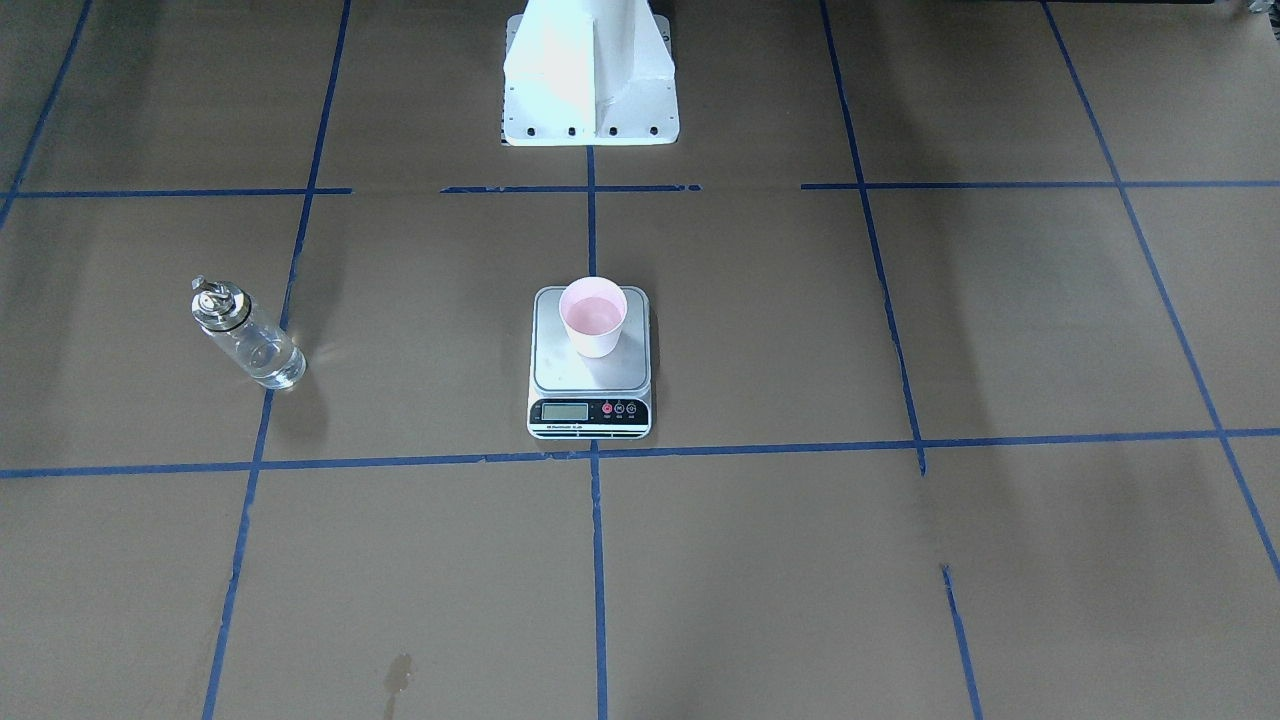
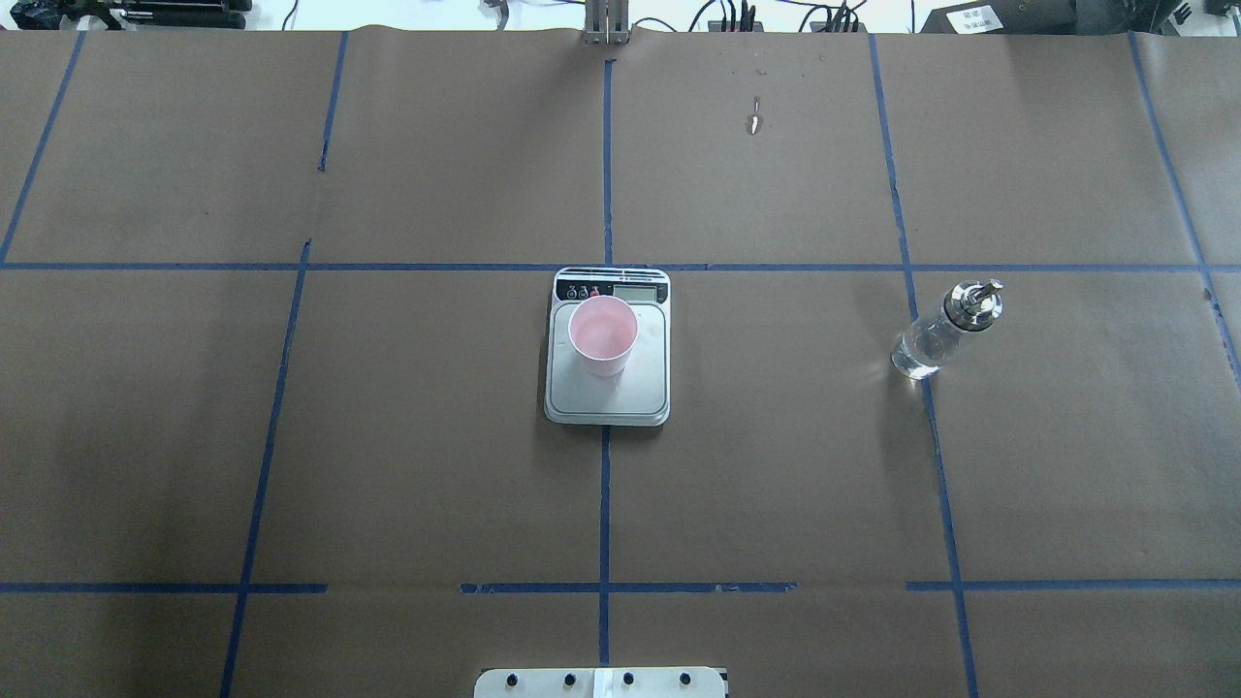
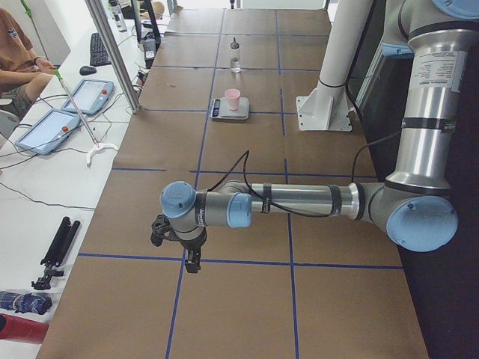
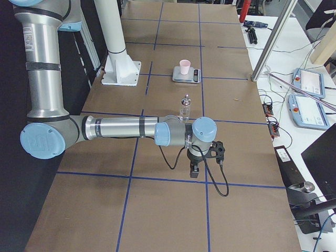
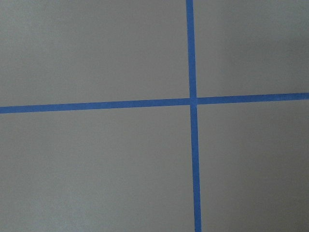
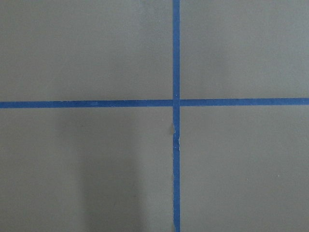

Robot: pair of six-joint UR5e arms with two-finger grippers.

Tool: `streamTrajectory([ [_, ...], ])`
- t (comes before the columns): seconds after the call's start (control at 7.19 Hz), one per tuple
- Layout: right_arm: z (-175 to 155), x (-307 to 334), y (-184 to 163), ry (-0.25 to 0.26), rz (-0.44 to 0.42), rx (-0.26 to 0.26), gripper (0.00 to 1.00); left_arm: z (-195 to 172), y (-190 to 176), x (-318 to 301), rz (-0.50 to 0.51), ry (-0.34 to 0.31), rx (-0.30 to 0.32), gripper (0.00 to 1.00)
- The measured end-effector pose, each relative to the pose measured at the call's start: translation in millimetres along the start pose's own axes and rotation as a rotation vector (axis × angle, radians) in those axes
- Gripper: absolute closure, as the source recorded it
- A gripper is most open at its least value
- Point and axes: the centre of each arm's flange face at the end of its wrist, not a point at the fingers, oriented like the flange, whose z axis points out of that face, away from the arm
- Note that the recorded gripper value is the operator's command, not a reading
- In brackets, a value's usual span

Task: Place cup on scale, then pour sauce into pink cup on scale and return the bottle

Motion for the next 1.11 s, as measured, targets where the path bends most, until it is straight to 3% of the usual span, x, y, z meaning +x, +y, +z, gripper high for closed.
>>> streamTrajectory([
  [1.11,-2,1,0,-0.001,0.003,0.004,0.0,-22,-1,6,0.017,-0.002,0.044,0.0],
])
